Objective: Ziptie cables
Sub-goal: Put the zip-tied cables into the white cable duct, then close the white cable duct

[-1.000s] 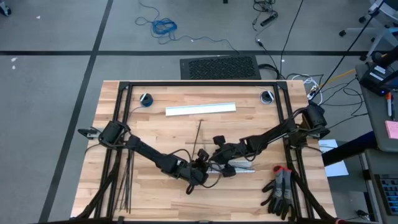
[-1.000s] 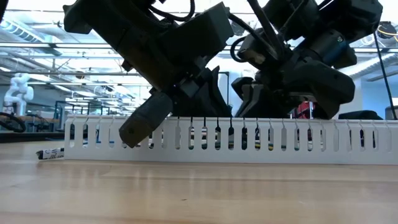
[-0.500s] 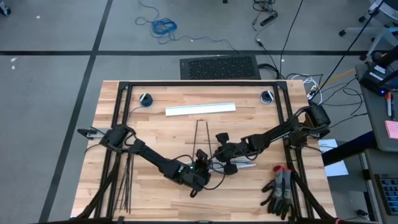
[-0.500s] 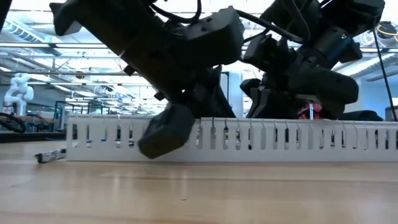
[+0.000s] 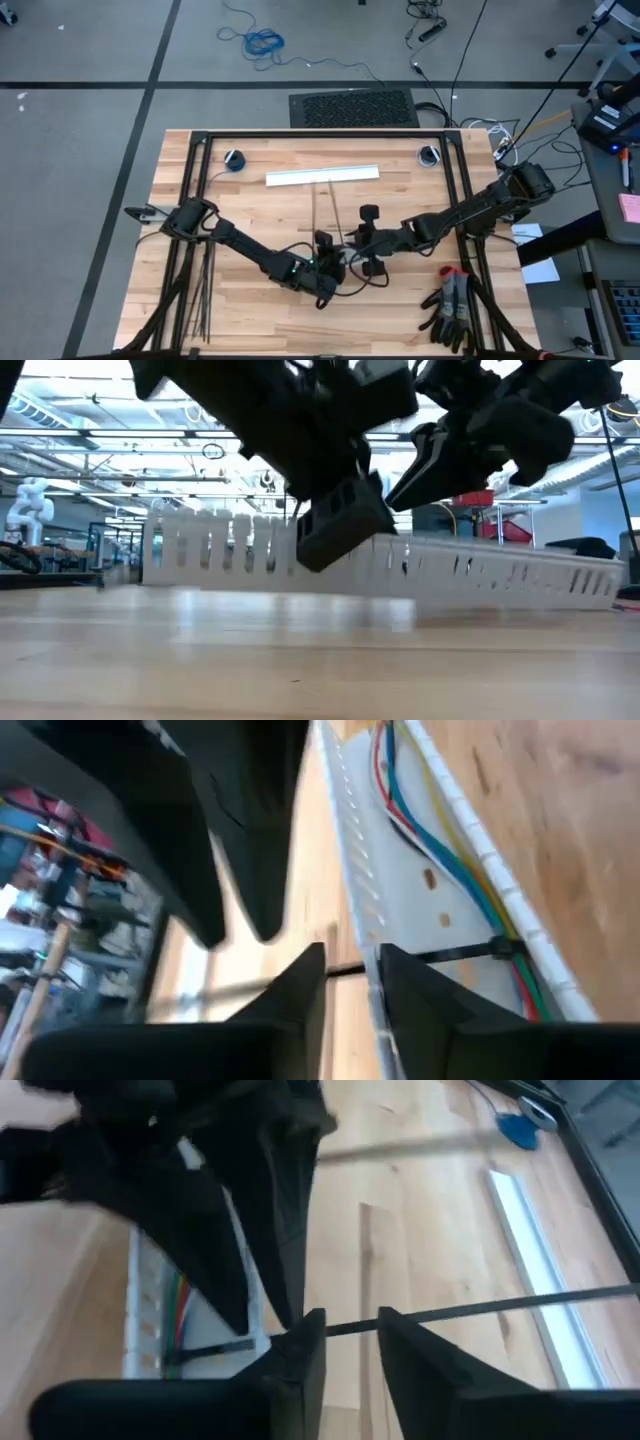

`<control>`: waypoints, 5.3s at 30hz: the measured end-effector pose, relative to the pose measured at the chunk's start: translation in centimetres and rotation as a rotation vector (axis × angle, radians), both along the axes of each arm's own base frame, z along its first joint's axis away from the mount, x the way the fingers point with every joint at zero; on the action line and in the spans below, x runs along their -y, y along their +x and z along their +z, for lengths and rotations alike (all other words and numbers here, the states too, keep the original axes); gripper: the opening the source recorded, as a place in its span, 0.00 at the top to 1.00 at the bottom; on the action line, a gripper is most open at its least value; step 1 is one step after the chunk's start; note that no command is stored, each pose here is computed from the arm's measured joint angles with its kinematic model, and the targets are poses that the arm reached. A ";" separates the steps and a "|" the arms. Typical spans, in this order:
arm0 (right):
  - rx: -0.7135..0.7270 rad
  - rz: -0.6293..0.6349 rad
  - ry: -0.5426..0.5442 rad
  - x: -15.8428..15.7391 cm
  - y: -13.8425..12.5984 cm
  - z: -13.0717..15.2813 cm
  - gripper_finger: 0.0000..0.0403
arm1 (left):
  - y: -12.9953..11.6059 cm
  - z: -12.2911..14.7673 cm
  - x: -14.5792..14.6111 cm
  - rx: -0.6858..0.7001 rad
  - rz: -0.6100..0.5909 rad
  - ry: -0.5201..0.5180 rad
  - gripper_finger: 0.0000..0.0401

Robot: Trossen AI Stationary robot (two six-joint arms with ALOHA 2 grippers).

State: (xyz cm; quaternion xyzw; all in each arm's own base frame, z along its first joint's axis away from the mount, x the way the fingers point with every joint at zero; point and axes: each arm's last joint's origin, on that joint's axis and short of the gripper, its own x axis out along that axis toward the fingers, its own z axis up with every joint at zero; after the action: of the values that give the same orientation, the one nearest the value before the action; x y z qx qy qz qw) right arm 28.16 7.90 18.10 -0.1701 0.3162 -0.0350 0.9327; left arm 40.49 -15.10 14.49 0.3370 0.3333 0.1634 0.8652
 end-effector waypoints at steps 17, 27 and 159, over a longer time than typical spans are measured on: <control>-0.311 -0.225 0.043 0.4 -3.4 -2.0 0.79 | -3.2 1.8 0.4 -0.035 0.107 0.019 0.64; -0.268 -0.339 -0.067 -1.5 -6.5 0.2 0.80 | -7.5 9.0 -0.2 0.191 0.305 0.015 0.64; -0.470 -0.183 0.320 30.6 2.8 -4.6 0.79 | -8.6 3.6 -26.5 0.062 0.415 -0.351 0.64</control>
State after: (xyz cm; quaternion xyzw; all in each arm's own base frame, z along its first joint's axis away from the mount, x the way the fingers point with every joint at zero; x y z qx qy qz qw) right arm 30.95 -22.70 13.48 0.0049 0.5390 -0.0283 0.8418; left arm 31.91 11.41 18.11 0.1014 0.3917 0.2874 0.8682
